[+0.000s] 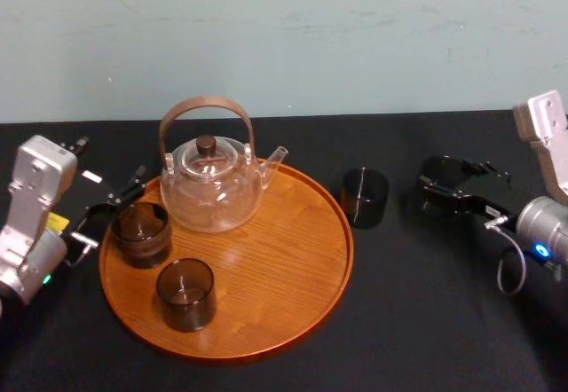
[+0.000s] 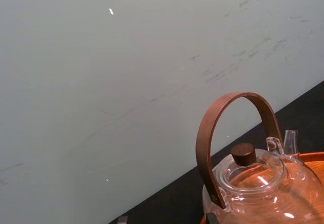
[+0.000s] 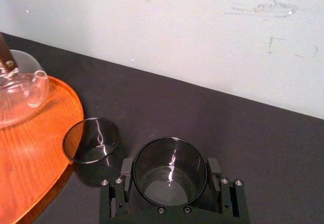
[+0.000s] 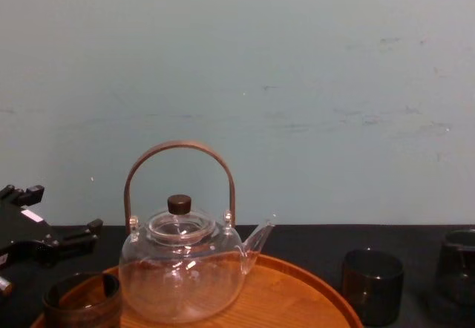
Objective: Pick up the glass from the table and place it on the tray.
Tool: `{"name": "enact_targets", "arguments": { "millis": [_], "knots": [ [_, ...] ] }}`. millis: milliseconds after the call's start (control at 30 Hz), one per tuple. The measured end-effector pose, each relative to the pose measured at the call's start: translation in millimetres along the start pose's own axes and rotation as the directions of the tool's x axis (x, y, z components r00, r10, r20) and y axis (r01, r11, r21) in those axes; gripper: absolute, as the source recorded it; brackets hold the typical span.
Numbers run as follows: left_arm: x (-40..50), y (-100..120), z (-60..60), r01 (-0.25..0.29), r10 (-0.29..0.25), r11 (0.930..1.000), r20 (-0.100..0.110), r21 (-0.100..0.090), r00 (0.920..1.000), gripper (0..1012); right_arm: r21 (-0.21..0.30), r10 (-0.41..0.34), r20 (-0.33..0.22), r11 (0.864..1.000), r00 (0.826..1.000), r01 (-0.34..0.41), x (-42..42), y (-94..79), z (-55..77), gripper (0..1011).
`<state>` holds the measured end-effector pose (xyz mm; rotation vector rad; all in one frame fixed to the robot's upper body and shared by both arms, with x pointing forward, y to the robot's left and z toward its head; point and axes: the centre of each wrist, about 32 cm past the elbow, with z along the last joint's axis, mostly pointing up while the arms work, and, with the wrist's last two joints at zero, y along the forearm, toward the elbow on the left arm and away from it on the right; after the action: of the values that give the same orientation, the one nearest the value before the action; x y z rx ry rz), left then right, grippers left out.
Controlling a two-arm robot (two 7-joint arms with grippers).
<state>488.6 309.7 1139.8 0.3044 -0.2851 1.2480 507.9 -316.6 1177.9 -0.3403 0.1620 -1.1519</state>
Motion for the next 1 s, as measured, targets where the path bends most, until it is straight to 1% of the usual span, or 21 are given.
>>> {"name": "enact_targets", "arguments": {
  "millis": [167, 200, 233, 300, 400, 500, 567, 733, 833, 1000],
  "knots": [
    [0.0, 0, 0.0, 0.0, 0.0, 1.0, 0.0, 0.0, 1.0, 1001, 0.006, 0.011, 0.012, 1.0, 1.0, -0.011, 2.2, -15.9, -1.3, 889],
    [0.0, 0, 0.0, 0.0, 0.0, 1.0, 0.0, 0.0, 1.0, 1001, 0.007, 0.017, 0.019, 1.0, 1.0, -0.017, 2.7, -21.5, -1.9, 889],
    [0.0, 0, 0.0, 0.0, 0.0, 1.0, 0.0, 0.0, 1.0, 1002, 0.007, 0.017, 0.019, 1.0, 1.0, -0.017, 2.7, -21.5, -1.9, 889],
    [0.0, 0, 0.0, 0.0, 0.0, 1.0, 0.0, 0.0, 1.0, 1001, 0.006, 0.029, 0.036, 1.0, 0.999, -0.029, 3.7, -31.2, -4.0, 889],
    [0.0, 0, 0.0, 0.0, 0.0, 1.0, 0.0, 0.0, 1.0, 1001, 0.003, 0.042, 0.053, 0.999, 0.998, -0.042, 4.4, -38.2, -5.8, 890],
    [0.0, 0, 0.0, 0.0, 0.0, 1.0, 0.0, 0.0, 1.0, 1001, 0.004, 0.073, 0.086, 0.997, 0.994, -0.074, 4.8, -48.3, -7.6, 889],
    [0.0, 0, 0.0, 0.0, 0.0, 1.0, 0.0, 0.0, 1.0, 1001, 0.004, 0.087, 0.098, 0.996, 0.991, -0.088, 4.6, -51.6, -7.9, 889],
    [0.0, 0, 0.0, 0.0, 0.0, 1.0, 0.0, 0.0, 1.0, 1002, 0.0, 0.143, 0.133, 0.99, 0.981, -0.144, 0.7, -60.1, -8.3, 889],
    [0.0, 0, 0.0, 0.0, 0.0, 1.0, 0.0, 0.0, 1.0, 1001, 0.0, 0.165, 0.144, 0.986, 0.976, -0.167, -2.2, -61.8, -7.8, 889],
    [0.0, 0, 0.0, 0.0, 0.0, 1.0, 0.0, 0.0, 1.0, 1001, -0.002, 0.221, 0.169, 0.975, 0.961, -0.224, -11.4, -62.0, -5.7, 889]
  ]
}}
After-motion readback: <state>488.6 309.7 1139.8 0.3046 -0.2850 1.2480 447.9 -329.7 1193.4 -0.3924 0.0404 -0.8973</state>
